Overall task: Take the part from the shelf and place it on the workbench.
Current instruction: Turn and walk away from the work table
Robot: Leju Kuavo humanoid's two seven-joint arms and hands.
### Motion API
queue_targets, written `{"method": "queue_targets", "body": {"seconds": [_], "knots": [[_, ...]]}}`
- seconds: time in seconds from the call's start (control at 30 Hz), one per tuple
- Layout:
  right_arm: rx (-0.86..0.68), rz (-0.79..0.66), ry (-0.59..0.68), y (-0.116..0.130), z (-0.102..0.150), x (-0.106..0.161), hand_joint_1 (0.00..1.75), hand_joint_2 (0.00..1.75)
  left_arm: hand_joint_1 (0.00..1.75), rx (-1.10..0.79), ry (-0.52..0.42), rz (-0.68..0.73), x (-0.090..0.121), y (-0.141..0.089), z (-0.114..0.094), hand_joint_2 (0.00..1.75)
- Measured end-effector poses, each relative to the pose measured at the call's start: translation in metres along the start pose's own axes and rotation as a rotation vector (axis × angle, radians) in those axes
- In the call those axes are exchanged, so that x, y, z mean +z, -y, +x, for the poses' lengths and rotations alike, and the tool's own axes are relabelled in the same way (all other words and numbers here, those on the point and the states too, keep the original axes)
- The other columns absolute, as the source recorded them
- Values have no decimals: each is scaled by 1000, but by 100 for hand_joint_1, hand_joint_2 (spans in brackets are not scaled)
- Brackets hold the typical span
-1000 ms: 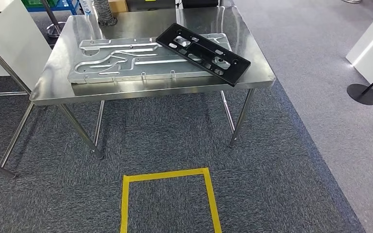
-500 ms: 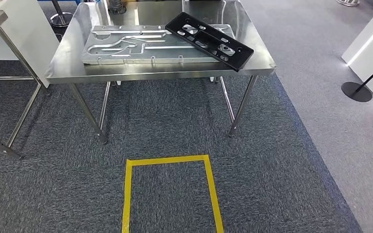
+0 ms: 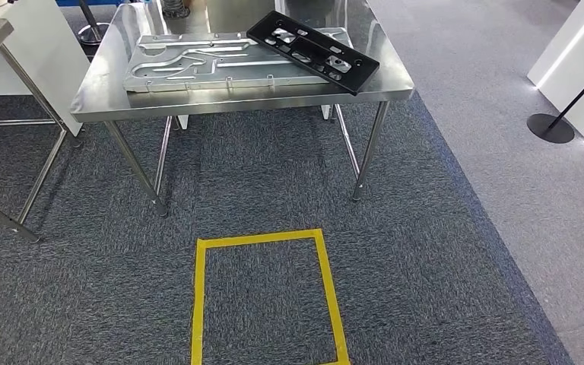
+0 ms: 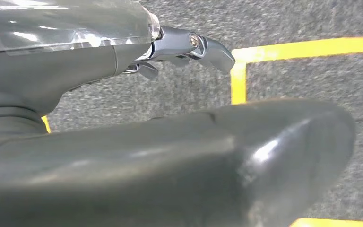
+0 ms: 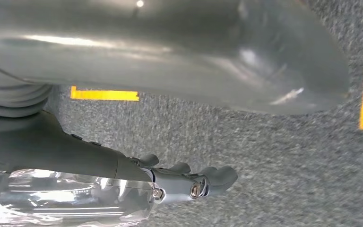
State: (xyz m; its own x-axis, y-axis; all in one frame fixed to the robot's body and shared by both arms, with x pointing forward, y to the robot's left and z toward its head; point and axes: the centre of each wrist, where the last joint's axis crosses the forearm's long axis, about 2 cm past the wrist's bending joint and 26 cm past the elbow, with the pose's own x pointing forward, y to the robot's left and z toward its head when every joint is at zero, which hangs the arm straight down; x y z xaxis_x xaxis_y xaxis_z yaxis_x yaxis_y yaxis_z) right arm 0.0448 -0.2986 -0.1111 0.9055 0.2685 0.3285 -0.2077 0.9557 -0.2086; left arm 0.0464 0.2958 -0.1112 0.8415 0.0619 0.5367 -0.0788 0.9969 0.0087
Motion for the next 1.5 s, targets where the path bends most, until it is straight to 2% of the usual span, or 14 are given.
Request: {"method": "queue_targets", "body": {"seconds": [0.2, 0.33, 0.67, 0.7, 0.8, 0.83, 0.93, 1.07, 1.23, 1.37, 1.5], "knots": [[-100, 56, -23, -3, -1, 1, 0, 0, 0, -2, -5, 8, 1, -3, -1, 0], [-181, 82, -64, -5, 0, 1, 0, 175, 0, -2, -2, 6, 0, -3, 0, 0], [-240, 45, -112, -7, -1, 1, 0, 175, 0, 3, -18, 5, 0, -3, 0, 0], [-238, 39, -115, -7, 0, 1, 0, 175, 0, 3, -23, 5, 0, -3, 1, 44], [-231, 36, -119, -7, 1, 1, 0, 44, 0, 5, -41, 10, -1, -3, 2, 175], [-230, 38, -118, -7, 1, 1, 0, 0, 0, 6, -46, 11, -1, -3, 2, 175], [-228, 39, -118, -7, 1, 1, 0, 0, 0, 6, -51, 13, -1, -3, 2, 175], [-230, 42, -117, -7, 1, 1, 0, 175, 0, 3, -50, 16, -1, -3, 2, 175], [-242, 45, -117, -7, 0, 1, 0, 175, 0, 0, -55, 21, 0, -3, 1, 175], [-257, 40, -118, -7, -2, 2, 0, 0, 0, 2, -76, 25, 1, -5, -3, 0], [-267, 37, -120, -7, -4, 2, 0, 0, 0, 3, -96, 35, 3, -7, -6, 0]]}}
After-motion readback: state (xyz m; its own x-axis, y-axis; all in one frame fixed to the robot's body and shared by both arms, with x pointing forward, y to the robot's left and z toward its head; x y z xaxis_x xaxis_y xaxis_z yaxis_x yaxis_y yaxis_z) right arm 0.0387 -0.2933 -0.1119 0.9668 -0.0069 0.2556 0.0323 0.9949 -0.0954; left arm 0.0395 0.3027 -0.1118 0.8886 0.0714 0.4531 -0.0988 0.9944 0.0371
